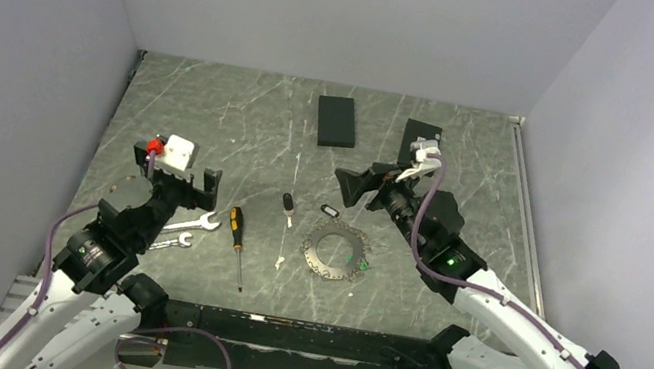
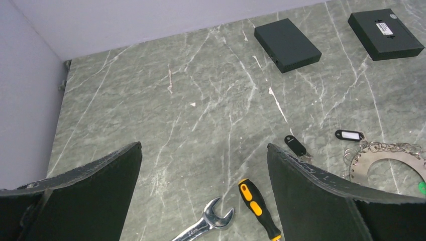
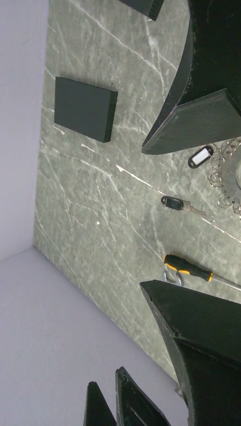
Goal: Put the keys on the keyring
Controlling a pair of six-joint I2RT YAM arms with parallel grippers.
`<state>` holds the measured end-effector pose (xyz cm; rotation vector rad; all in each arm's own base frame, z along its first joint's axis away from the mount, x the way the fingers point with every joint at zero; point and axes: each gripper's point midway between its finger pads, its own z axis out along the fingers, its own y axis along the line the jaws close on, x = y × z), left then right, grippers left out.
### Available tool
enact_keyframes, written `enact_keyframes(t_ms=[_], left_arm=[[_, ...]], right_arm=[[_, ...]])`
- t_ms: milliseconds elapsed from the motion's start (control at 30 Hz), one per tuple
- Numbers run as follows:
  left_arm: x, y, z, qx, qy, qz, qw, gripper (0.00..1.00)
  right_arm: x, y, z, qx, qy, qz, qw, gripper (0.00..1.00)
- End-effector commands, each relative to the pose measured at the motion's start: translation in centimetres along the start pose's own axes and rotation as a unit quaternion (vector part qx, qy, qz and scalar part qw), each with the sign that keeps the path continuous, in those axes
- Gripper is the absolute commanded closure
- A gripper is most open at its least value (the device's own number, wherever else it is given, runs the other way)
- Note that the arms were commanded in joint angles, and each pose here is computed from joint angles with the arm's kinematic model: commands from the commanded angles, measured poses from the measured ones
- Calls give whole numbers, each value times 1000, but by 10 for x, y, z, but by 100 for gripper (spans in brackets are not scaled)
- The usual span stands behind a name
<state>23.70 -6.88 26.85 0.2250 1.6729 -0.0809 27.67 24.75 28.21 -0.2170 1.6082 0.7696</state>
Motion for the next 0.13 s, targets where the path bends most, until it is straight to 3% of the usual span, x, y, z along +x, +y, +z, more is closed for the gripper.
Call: enact_keyframes(t_ms=[0, 100], left_arm=[[-6, -4, 2, 10, -9, 0, 1000, 1], [-7, -4, 2, 11, -10, 0, 1000, 1]], right_arm=[[-33, 17, -5, -34, -40, -6, 999, 0], [-30, 18, -9, -44, -46, -14, 998, 0]])
